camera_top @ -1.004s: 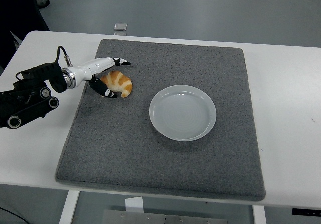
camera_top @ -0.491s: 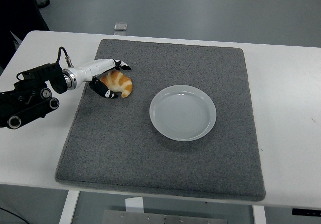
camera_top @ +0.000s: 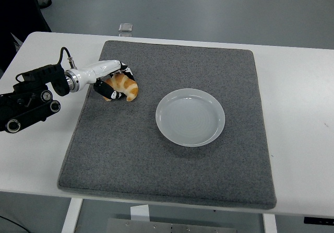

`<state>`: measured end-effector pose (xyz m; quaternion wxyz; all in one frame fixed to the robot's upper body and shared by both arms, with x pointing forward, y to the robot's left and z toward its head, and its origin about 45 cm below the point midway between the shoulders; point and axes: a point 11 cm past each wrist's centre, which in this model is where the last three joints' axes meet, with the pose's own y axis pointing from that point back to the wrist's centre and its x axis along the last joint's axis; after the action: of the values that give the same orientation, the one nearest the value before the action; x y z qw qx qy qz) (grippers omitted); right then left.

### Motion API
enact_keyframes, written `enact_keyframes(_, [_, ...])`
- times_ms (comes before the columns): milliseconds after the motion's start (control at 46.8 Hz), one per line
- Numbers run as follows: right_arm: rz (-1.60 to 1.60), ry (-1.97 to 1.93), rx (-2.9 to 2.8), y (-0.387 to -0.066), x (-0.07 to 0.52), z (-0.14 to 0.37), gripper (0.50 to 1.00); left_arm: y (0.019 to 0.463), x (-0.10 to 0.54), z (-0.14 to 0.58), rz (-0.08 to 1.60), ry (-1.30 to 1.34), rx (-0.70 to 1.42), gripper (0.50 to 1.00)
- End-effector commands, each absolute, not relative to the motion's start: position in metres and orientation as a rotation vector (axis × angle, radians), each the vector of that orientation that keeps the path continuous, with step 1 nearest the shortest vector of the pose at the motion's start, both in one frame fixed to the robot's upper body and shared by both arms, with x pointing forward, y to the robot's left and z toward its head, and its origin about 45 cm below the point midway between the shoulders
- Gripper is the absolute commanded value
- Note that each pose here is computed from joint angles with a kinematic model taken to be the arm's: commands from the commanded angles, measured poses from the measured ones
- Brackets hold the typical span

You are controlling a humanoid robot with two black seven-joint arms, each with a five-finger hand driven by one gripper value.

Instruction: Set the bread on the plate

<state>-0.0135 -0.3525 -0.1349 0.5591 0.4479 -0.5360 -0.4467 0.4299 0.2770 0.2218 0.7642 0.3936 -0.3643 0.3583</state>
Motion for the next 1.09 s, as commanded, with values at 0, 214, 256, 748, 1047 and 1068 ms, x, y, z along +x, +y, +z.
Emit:
enact_keyframes(0, [-1.053,-1.264,1.056,-0.353,-0.014,-0.135,0.952,0.278,0.434,0.234,0.779,-0.823,0.838,0.5])
enact_keyframes(214, [-1.053,-1.265,1.057,-0.353,-0.013,-0.135,0.952,0.291,0.449,0.283,0.806,-0.929,0.792,0.5])
enact_keyframes(256, [-1.053,-1.264,1.056,-0.353,-0.014,-0.135,0.952,0.293,0.453,0.294,0.816,-0.947,0.782,0.5])
enact_keyframes(748, [-1.053,-1.265,1.057,-0.353,-0.013,-0.135,0.952,0.287,0.474,0.403,0.814,-1.065,0.734,0.5])
enact_keyframes(1047, [-1.053,-1.264,1.056,-0.353,-0.014,-0.135,0.952,0.254,0.471,0.421,0.735,-1.087,0.679,0.5])
enact_keyframes(1068, [-1.053,-1.264,1.056,-0.353,-0.014,-0.135,0.952,0.249,0.47,0.42,0.726,-1.086,0.673,0.5])
